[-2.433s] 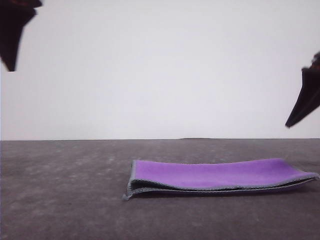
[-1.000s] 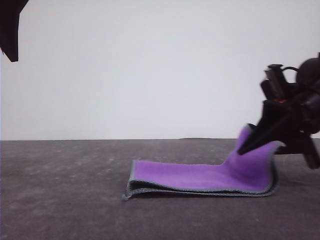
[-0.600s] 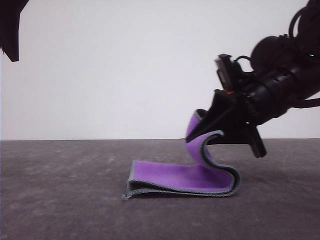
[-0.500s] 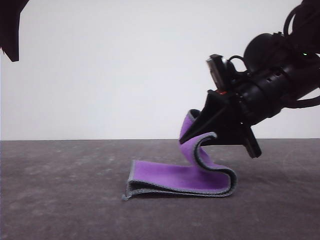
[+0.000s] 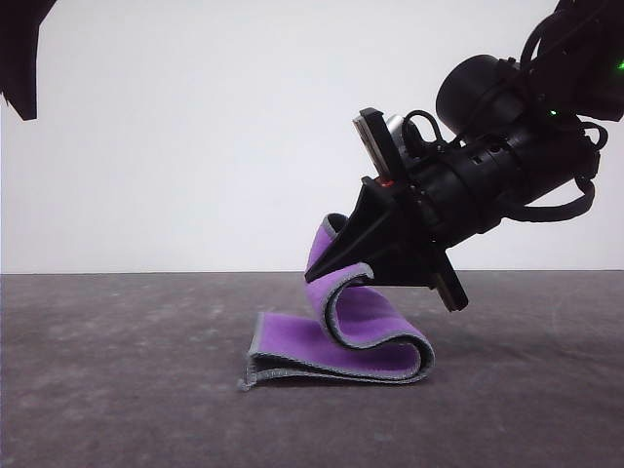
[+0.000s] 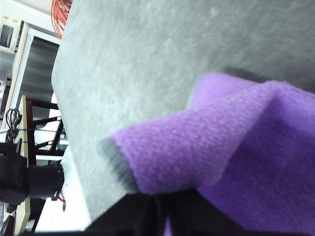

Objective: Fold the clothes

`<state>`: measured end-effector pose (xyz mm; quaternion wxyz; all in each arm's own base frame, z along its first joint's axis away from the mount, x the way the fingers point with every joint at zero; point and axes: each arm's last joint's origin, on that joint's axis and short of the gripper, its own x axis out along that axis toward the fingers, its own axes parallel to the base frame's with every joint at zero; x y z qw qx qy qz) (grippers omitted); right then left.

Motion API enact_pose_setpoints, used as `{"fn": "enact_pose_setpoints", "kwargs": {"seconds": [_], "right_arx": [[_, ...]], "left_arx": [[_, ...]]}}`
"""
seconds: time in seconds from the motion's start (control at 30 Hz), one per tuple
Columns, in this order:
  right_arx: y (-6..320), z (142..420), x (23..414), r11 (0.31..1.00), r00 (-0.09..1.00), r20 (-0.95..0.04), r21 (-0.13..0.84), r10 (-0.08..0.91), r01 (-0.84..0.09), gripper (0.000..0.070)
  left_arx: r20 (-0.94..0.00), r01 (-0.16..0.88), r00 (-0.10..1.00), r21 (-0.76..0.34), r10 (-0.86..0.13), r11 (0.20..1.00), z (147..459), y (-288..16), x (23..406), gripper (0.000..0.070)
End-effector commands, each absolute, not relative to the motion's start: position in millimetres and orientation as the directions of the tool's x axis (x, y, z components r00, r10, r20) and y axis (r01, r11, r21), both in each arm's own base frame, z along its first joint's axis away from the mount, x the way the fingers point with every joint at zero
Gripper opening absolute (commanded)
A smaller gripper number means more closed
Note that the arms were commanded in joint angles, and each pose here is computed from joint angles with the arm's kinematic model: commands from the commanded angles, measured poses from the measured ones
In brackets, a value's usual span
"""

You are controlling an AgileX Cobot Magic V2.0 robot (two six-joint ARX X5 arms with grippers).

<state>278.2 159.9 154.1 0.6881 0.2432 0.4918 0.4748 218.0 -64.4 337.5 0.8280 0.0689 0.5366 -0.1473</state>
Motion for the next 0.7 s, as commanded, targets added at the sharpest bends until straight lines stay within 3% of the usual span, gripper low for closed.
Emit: {"fn": "enact_pose_setpoints", "kwargs": {"seconds": [0.0,0.1,0.4,0.57,0.67], "right_arx": [[163.1,152.9,281.0,0.427,0.061,-0.443,0.806,0.894,-0.410,0.0211],[163.2,152.9,281.0,0.426,0.061,-0.443,0.806,0.895,-0.411,0.0309],[163.4,153.5,281.4,0.419,0.060,-0.436,0.807,0.898,-0.417,0.0354],[163.4,163.6,287.1,0.337,0.021,-0.368,0.823,0.929,-0.458,0.0456],[156.3,175.8,295.4,0.319,0.043,-0.341,0.818,0.939,-0.478,0.0464]], "left_arx": [[-0.906,0.322,0.384,-0.049,-0.178,0.945,338.8,-65.7,219.6,0.0314],[-0.906,0.323,0.384,-0.049,-0.178,0.945,338.8,-65.6,219.5,0.0314],[-0.906,0.323,0.384,-0.049,-0.178,0.945,338.8,-65.7,219.6,0.0314],[-0.906,0.326,0.384,-0.047,-0.178,0.944,338.8,-65.7,219.6,0.0314],[-0.906,0.346,0.385,-0.037,-0.178,0.937,338.8,-65.7,219.6,0.0314]]}}
